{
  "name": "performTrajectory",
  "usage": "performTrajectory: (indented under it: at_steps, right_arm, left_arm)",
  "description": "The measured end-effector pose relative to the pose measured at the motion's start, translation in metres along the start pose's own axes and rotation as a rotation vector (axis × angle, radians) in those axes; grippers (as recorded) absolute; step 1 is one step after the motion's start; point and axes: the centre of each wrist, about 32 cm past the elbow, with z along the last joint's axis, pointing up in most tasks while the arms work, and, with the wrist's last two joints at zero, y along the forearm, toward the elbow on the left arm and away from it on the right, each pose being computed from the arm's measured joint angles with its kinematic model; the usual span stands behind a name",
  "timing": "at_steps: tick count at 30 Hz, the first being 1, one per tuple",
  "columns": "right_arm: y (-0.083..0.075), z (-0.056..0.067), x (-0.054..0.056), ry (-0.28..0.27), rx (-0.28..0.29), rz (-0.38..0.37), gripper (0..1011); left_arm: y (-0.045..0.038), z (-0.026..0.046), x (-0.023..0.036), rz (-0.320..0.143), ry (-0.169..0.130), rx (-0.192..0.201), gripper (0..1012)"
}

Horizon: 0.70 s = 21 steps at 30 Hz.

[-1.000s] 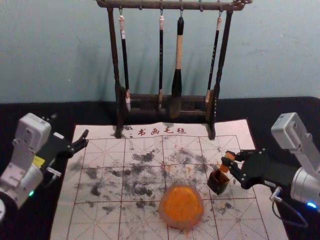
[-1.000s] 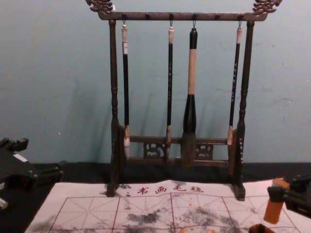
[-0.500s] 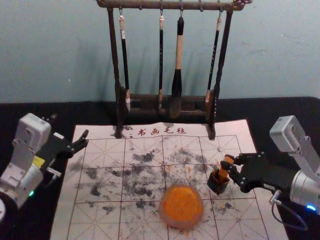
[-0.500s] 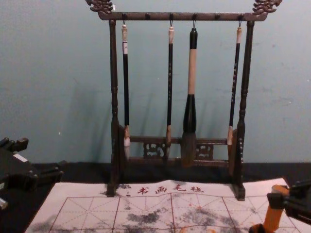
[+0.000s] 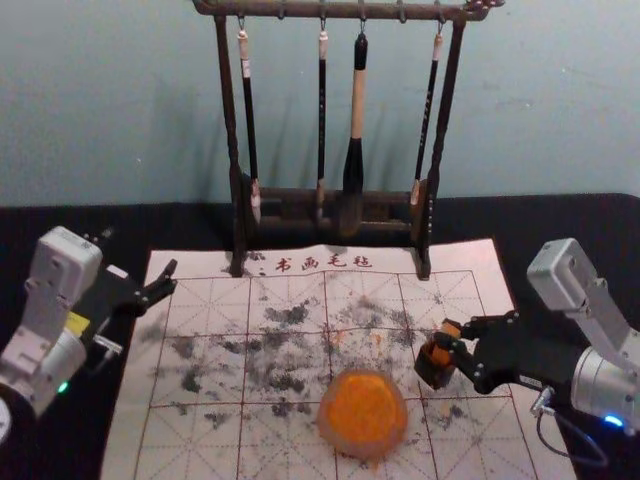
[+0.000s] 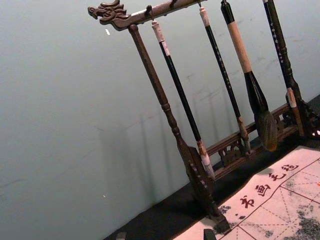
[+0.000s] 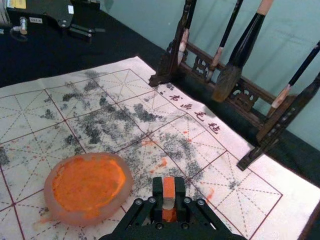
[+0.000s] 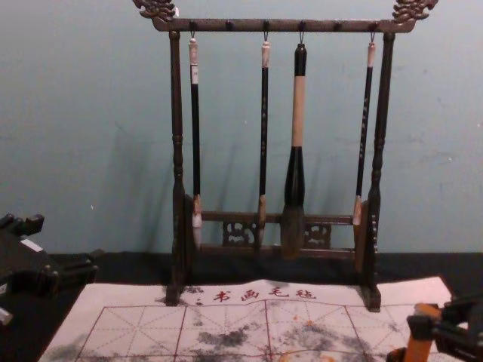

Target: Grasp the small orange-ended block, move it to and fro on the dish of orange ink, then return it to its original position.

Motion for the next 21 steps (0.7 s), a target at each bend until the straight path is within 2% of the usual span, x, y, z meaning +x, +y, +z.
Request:
performTrajectory:
  at_steps: [21]
  right_arm:
    - [0.013,-0.008,0.001,0.014,-0.029,0.02,101]
  left_arm:
    - [0.0,0.0,0.0,0.0,0.0,0.0,1001]
